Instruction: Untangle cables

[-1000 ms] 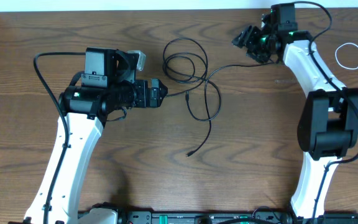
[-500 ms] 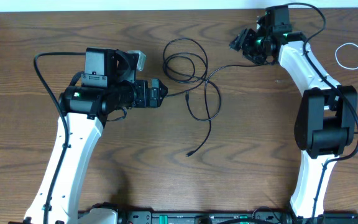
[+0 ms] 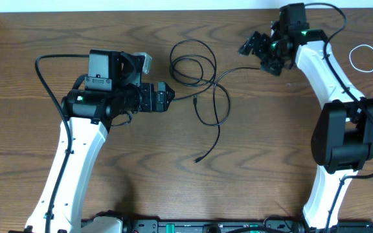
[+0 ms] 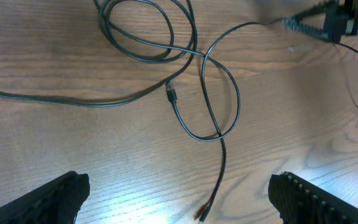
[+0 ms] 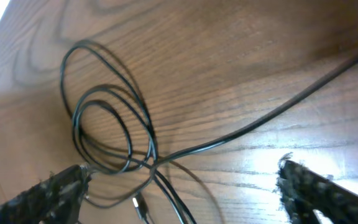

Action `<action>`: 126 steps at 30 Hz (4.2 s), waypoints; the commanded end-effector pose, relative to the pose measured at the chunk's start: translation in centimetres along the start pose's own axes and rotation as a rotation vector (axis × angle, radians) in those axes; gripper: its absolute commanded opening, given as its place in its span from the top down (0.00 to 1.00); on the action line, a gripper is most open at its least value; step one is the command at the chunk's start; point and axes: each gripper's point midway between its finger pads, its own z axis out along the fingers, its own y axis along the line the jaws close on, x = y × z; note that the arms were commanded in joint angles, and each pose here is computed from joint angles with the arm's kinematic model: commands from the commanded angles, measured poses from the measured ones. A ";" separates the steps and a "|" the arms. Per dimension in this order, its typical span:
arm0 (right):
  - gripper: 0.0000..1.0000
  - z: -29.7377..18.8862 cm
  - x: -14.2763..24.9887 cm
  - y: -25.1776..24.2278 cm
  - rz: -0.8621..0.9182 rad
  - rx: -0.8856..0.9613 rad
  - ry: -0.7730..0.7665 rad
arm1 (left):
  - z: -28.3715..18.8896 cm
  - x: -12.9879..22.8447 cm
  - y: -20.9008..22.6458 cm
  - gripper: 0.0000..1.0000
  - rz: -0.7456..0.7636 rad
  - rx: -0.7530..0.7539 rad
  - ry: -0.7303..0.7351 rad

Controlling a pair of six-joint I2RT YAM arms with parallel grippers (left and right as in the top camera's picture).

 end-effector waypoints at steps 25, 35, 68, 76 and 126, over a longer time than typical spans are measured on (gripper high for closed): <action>0.43 8.5 2.3 -1.4 0.024 -0.095 -0.192 | -0.3 -0.4 0.1 0.02 -0.005 -0.010 -0.010; 0.74 8.5 2.3 0.0 -0.044 -0.157 -0.188 | -0.3 -0.4 0.1 0.02 -0.005 -0.011 -0.010; 0.99 -28.1 4.0 20.2 -0.550 -1.087 -0.529 | -0.3 -0.4 0.1 0.02 -0.004 -0.010 -0.009; 0.99 -29.9 0.1 15.9 -0.481 -0.958 -0.627 | -0.2 -0.4 0.1 0.02 -0.005 -0.010 -0.009; 0.99 -48.6 -8.3 -31.9 0.387 0.634 -1.001 | -0.2 -0.4 0.1 0.02 -0.005 -0.010 -0.009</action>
